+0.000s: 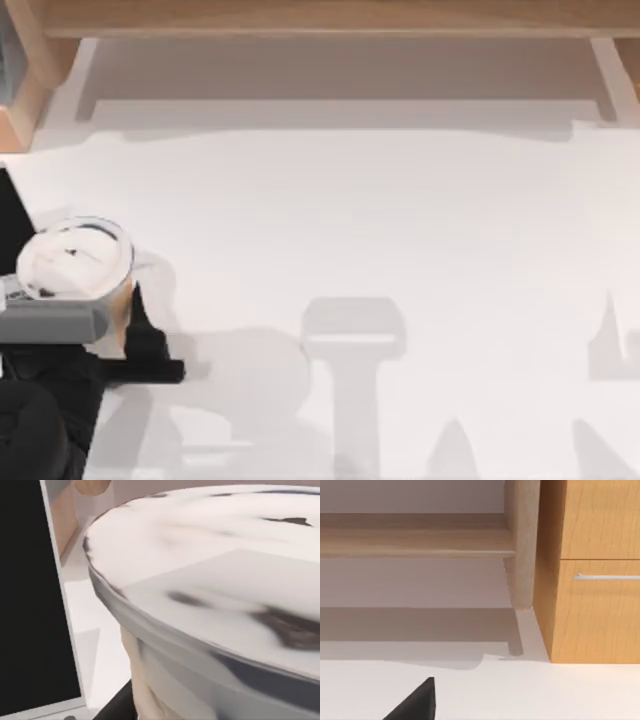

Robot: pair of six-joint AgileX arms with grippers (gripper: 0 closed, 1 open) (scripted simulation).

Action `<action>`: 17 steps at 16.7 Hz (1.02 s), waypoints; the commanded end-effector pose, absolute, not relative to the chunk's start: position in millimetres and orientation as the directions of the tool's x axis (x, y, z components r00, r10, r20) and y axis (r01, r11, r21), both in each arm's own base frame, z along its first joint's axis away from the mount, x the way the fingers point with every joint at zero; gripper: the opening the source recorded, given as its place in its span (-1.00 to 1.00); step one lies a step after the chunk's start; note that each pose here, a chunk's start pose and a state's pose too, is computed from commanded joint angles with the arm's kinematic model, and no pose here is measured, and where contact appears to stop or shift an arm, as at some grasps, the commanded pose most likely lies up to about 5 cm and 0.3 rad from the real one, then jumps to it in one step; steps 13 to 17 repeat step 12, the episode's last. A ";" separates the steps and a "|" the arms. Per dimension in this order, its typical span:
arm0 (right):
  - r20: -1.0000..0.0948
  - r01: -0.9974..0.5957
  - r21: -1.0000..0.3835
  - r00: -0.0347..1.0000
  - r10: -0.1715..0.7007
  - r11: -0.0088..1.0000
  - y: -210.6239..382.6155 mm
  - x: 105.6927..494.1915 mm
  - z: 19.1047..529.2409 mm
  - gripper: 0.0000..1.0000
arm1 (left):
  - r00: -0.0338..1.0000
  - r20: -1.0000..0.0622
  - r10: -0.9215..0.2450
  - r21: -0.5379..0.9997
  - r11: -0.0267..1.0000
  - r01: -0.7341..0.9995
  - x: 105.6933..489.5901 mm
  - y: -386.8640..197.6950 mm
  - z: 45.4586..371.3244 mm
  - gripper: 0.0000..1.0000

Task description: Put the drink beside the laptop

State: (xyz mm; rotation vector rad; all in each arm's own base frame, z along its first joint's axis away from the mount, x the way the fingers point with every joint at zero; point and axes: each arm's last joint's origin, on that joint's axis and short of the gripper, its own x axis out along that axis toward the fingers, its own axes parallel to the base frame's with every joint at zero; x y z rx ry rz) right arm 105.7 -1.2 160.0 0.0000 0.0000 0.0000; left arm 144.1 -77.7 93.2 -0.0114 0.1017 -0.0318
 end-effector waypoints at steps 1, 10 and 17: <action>0.000 0.000 0.000 1.000 0.000 1.000 -1.2 105.7 160.0 1.00 | 0.994 -0.101 -0.032 -0.013 0.999 0.031 144.1 -77.7 93.2 0.21; 0.000 0.000 0.000 1.000 0.000 1.000 -1.2 105.7 160.0 1.00 | 0.994 -0.101 -0.032 -0.013 0.999 0.031 144.1 -77.7 93.2 1.00; 0.000 0.000 0.000 1.000 0.000 1.000 -1.2 105.7 160.0 1.00 | 0.994 -0.101 -0.032 -0.013 0.999 0.031 144.1 -77.7 93.2 1.00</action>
